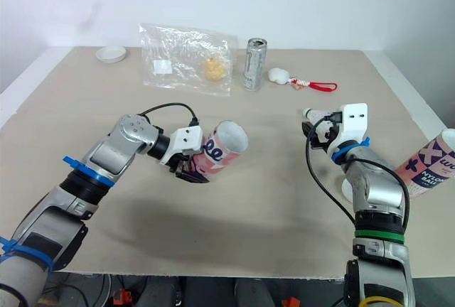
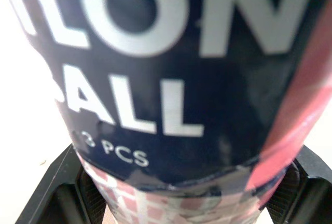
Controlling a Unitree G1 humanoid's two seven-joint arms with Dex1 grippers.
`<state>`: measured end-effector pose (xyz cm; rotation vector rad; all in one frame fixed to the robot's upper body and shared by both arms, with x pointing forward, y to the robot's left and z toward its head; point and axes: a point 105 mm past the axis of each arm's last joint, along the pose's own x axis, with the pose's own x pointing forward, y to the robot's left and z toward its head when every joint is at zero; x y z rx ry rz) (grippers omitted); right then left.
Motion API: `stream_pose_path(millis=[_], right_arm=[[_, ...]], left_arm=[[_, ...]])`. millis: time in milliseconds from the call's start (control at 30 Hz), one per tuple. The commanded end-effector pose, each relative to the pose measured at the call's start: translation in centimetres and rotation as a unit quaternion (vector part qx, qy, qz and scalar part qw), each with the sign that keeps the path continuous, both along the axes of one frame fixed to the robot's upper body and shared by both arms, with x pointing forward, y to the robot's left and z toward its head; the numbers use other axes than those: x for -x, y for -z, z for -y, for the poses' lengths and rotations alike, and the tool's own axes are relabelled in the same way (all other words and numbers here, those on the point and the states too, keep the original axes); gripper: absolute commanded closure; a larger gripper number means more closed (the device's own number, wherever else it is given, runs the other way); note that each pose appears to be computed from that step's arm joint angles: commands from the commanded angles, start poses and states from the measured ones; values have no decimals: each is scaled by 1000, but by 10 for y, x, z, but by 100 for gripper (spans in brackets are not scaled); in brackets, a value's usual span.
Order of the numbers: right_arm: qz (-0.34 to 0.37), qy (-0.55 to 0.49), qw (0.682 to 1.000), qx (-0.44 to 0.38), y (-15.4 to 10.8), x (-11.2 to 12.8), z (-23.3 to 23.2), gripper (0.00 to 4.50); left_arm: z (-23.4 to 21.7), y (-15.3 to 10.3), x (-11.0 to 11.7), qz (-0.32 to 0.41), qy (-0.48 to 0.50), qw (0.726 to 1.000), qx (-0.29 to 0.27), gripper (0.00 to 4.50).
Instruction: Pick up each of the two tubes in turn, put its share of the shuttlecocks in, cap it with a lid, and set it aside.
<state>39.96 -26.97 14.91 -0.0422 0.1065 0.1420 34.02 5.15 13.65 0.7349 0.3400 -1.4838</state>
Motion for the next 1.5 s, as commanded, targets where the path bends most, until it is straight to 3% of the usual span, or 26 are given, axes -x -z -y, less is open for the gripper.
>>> stream_pose_path(millis=[33,400,533,700,767,1033,1167,1267,1333,1500], right_arm=[[23,-3,1000,3,-12,-9,0,4],[17,6,1000,-9,-5,-29,2,4],[24,6,1000,-13,-8,-35,0,177],[27,4,1000,-15,-9,-39,-2,348],[30,3,999,-15,-9,-40,-3,443],[86,-75,990,83,-35,-33,-17,443],[160,-207,926,273,-79,-10,-54,443],[202,-251,889,324,-110,5,-68,443],[237,-311,838,381,-136,26,-86,443],[248,-452,766,385,-159,74,-121,443]], left_arm=[[2,-6,0,16,3,1000,2,116],[-2,-6,0,16,-4,1000,-1,116],[-2,-6,-1,17,-6,1000,-1,116],[-2,-7,-1,17,-7,1000,-1,116],[-3,-7,-1,18,-8,1000,-1,116],[-2,-7,-2,18,-8,1000,0,116],[-1,-6,-2,17,-6,1000,2,116],[0,-7,-3,17,-6,1000,4,116],[0,-6,-3,17,-5,1000,3,116],[1,-4,-3,16,-1,1000,3,116]])
